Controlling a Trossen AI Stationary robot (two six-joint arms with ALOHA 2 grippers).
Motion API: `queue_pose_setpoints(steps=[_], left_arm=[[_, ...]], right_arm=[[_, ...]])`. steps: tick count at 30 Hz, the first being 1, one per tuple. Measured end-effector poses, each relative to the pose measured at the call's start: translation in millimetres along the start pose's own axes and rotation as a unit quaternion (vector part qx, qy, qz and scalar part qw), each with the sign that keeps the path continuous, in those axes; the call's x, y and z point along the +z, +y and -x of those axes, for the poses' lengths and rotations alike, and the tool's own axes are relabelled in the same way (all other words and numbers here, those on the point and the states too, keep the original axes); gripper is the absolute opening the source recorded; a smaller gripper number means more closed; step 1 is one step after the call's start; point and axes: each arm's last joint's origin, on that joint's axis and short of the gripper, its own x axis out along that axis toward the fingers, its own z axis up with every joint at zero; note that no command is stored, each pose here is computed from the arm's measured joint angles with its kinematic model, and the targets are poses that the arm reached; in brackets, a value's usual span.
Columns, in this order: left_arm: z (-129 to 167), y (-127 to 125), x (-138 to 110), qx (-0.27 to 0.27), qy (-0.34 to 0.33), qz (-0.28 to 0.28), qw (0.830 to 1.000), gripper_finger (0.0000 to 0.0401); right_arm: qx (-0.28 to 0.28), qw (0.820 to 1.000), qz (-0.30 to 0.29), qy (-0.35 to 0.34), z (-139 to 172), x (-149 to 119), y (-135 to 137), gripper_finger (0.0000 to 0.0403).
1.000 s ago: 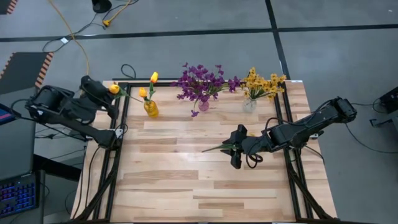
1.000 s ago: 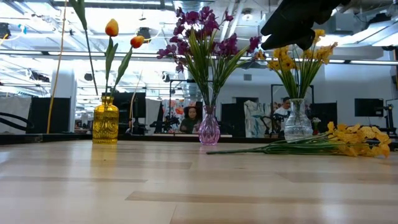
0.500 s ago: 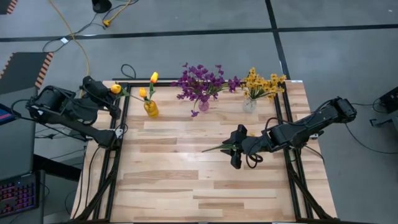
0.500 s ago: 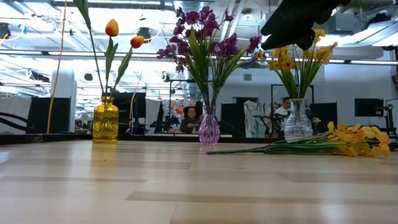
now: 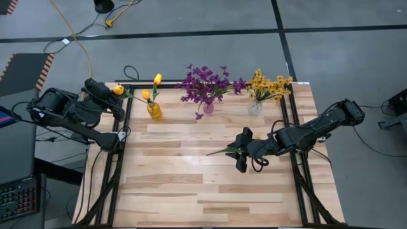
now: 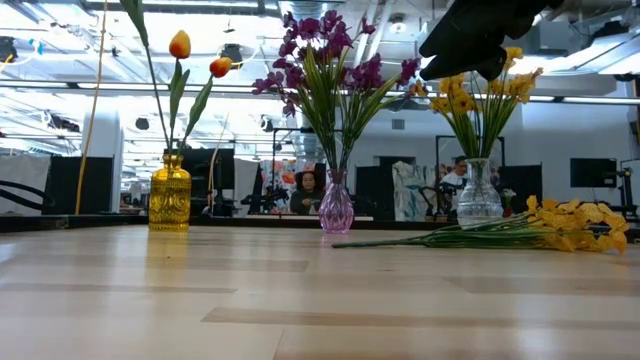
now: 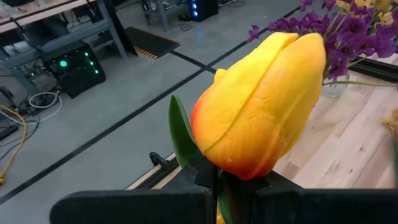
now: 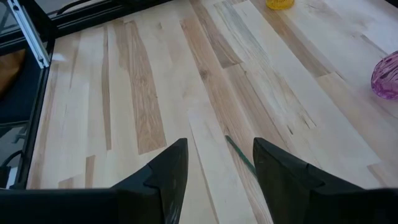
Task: Sort flowers into vase by color
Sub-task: Put the yellow tulip into the yellow vase
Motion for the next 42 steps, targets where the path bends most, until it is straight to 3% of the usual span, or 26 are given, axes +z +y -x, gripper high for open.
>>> queue_pose_setpoints(steps=[11, 20, 35, 42], left_arm=[[-1, -3, 1, 0.005, 0.0, 0.013, 1.0, 0.0002], [-13, -14, -14, 0.028, 0.011, -0.016, 0.999, 0.0002], [-14, -16, -14, 0.017, 0.022, 0.041, 0.999, 0.0002], [-16, -22, -13, 0.024, 0.023, 0.031, 0.999, 0.0002]], right_arm=[[0.0, 1.0, 0.0, 0.0, 0, 0, 0, 0.0207], [0.0, 1.0, 0.0, 0.0, 0, 0, 0, 0.0207], [0.0, 1.0, 0.0, 0.0, 0, 0, 0, 0.0207], [0.0, 1.0, 0.0, 0.0, 0, 0, 0, 0.0207]])
